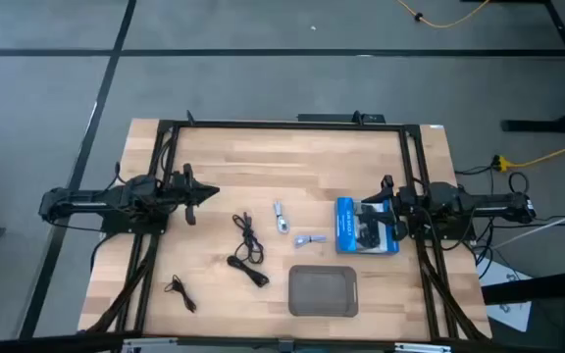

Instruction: Pick and place USB-C Cables

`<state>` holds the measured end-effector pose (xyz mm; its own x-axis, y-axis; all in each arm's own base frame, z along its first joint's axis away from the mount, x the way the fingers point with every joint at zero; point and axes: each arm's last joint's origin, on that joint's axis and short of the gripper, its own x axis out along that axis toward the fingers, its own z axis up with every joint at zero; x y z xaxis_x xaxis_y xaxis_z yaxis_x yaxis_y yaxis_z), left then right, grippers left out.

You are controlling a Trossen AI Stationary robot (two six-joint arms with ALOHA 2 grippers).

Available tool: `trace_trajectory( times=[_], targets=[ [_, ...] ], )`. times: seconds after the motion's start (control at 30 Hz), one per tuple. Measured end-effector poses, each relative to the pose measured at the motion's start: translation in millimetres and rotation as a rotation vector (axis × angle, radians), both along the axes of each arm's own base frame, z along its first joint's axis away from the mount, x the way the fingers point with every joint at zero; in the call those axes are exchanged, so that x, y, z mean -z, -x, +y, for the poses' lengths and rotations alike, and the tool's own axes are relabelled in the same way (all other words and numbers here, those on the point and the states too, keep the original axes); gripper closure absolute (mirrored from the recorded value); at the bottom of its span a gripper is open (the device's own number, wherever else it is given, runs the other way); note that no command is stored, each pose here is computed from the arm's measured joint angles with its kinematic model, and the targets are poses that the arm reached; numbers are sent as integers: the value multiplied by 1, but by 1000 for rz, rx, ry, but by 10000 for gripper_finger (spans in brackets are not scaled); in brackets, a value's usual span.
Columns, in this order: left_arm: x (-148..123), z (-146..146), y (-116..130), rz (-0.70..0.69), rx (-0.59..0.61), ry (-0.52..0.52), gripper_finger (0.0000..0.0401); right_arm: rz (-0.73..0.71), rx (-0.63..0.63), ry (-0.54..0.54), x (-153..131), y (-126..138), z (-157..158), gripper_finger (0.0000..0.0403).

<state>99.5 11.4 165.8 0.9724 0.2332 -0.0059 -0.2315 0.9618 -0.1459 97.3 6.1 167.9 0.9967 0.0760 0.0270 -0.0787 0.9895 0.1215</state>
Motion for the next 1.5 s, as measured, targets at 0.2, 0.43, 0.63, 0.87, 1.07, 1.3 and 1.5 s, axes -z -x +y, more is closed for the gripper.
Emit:
trace_trajectory(
  times=[0.2, 0.43, 0.63, 0.87, 1.07, 1.3, 1.5],
  targets=[
    [0, 0, 0, 1, 0, 0, 401, 0, 0, 0, 0, 0, 0, 222],
    [0, 0, 0, 0, 0, 0, 401, 0, 0, 0, 0, 0, 0, 222],
    [0, 0, 0, 0, 0, 0, 401, 0, 0, 0, 0, 0, 0, 222],
    [0, 0, 0, 0, 0, 0, 401, -1, 0, 0, 0, 0, 0, 222],
    [0, 0, 0, 0, 0, 0, 401, -13, -1, -33, -2, 0, 0, 222],
    [-3, 0, 0, -36, 3, 2, 401, -296, 29, -76, -29, 5, -1, 222],
    [-7, 0, 0, -75, 2, 3, 401, -483, 47, -102, -45, 12, -3, 222]
  ],
)
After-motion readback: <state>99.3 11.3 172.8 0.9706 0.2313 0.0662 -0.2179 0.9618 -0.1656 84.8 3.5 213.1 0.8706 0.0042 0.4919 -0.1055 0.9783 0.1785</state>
